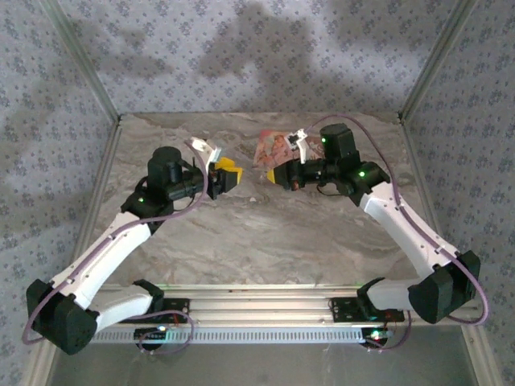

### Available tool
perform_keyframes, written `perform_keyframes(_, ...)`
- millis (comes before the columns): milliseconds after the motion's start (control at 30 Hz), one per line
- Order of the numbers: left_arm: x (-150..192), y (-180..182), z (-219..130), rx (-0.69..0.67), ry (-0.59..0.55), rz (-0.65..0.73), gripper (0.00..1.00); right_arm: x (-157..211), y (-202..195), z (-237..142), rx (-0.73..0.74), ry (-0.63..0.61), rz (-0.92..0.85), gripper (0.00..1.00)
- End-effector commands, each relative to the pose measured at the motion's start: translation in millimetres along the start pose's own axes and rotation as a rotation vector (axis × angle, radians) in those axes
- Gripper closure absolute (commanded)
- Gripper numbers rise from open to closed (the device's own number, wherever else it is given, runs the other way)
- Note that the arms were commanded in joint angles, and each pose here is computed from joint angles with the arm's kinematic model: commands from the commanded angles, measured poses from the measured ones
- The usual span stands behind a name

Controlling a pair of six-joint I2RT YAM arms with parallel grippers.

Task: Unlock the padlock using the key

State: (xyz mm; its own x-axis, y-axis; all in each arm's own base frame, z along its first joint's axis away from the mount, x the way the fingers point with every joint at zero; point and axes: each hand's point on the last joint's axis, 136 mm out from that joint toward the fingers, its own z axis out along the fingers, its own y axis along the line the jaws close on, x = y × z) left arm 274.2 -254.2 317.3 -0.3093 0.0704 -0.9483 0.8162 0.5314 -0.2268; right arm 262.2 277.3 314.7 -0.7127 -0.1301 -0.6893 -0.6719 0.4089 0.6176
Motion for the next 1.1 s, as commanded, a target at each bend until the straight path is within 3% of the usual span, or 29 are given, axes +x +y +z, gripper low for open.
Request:
perform_keyframes(0,-9,-32,-9,0.155,-0.025,0.078,0.53,4,21,-7,-0.074,0.056,-0.063,1.0)
perform_keyframes(100,-3,-45,-6,0.226,0.007,0.123,0.47,8,29,-10,-0.094,0.076,-0.107,1.0)
perform_keyframes(333,-6,-69,3,0.432,0.111,-0.02,0.46,28,22,-9,-0.043,0.169,-0.154,1.0)
perform_keyframes(800,16,-77,16,0.507,0.223,-0.111,0.46,30,33,-3,-0.118,0.172,-0.194,1.0)
perform_keyframes(967,19,-80,18,0.525,0.24,-0.122,0.57,30,34,-4,-0.117,0.172,-0.191,1.0)
perform_keyframes(1067,20,-81,19,0.535,0.248,-0.125,0.69,30,33,-3,-0.113,0.17,-0.187,1.0)
